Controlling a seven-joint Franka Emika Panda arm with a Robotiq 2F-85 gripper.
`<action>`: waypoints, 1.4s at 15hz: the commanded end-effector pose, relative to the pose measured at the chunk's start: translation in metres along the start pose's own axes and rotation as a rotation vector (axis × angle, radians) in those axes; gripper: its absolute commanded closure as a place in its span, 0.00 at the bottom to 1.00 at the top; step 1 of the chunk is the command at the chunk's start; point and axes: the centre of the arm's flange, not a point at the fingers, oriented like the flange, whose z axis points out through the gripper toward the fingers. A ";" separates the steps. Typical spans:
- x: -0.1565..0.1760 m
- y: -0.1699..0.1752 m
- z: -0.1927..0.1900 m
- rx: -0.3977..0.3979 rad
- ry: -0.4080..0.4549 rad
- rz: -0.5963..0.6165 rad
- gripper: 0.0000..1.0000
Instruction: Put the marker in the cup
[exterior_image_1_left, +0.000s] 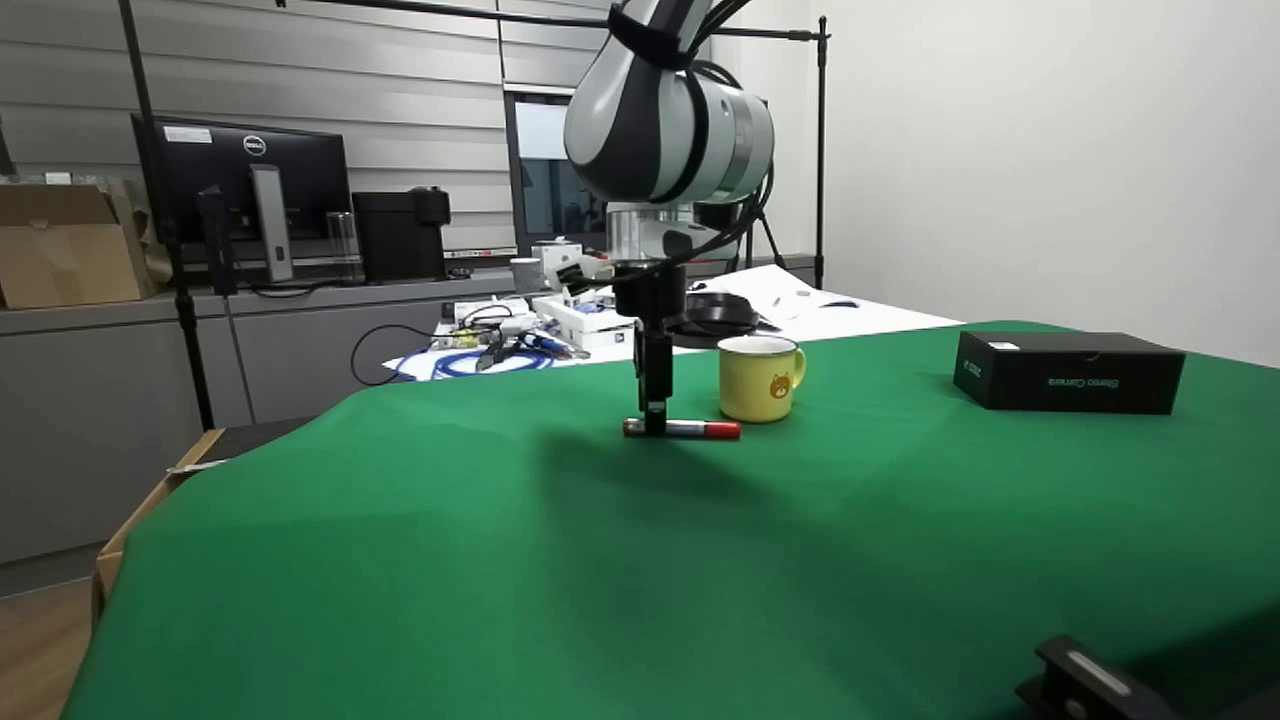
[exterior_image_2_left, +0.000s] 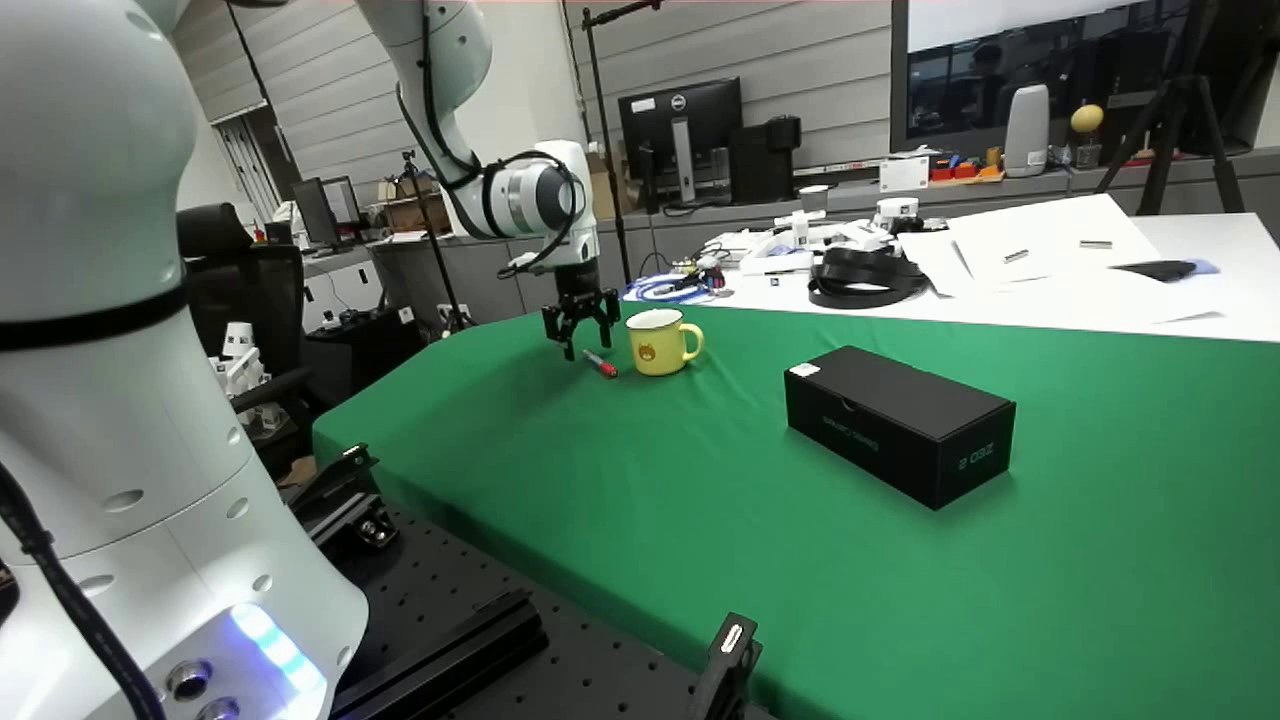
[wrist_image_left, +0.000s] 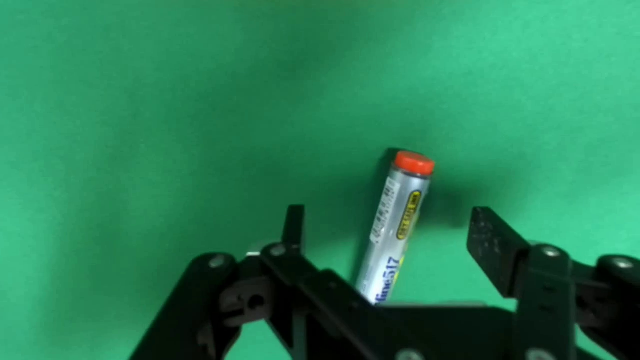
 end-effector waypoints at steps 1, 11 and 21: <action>-0.002 -0.002 0.002 0.028 0.010 0.050 0.47; 0.006 -0.014 -0.010 0.048 -0.001 0.064 0.95; 0.002 -0.028 -0.133 0.101 -0.274 -0.017 0.95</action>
